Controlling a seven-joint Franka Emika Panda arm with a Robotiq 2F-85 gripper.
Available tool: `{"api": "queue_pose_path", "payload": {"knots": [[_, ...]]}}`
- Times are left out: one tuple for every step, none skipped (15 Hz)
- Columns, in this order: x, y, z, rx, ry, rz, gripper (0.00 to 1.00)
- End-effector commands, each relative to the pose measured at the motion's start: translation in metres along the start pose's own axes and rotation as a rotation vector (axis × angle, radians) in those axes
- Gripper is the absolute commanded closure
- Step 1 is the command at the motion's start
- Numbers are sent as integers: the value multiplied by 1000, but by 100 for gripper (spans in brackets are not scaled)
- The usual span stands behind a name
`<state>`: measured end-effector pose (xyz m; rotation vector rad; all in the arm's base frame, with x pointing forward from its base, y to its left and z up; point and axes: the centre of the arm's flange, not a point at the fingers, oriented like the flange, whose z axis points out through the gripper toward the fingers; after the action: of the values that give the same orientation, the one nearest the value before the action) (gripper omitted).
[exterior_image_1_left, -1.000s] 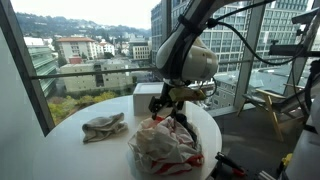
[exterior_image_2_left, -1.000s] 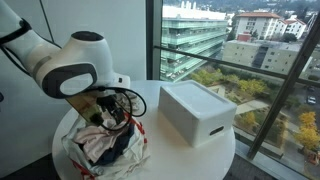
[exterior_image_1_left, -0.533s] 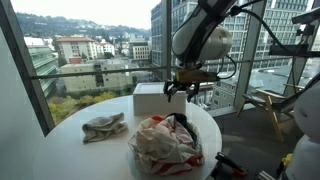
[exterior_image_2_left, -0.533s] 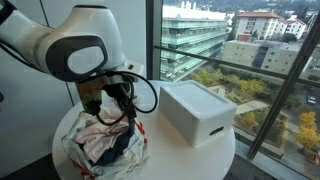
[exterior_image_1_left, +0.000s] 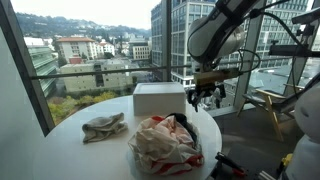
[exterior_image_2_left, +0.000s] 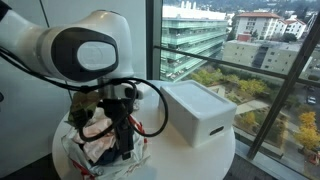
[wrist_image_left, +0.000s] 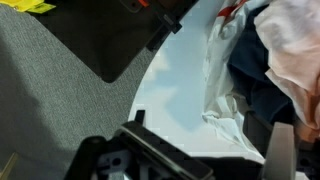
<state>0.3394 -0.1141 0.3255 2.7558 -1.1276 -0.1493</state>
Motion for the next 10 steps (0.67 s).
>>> {"api": "queue_pose_path", "payload": {"knots": [[-14,-1,38,-69,-102,-32,0],[-13,-4,46,-84,-115,-41,0],[-10,-7,54,-93,-116,-54,0],[-6,-11,61,-103,-113,-63,0],[-1,-12,68,-116,-116,-58,0],[4,-13,74,-125,-121,-47,0],[9,-11,79,-136,-120,-37,0],[14,-10,83,-141,-111,-33,0],[19,-11,88,-141,-100,-28,0],[24,-13,93,-130,-92,-33,0]]}}
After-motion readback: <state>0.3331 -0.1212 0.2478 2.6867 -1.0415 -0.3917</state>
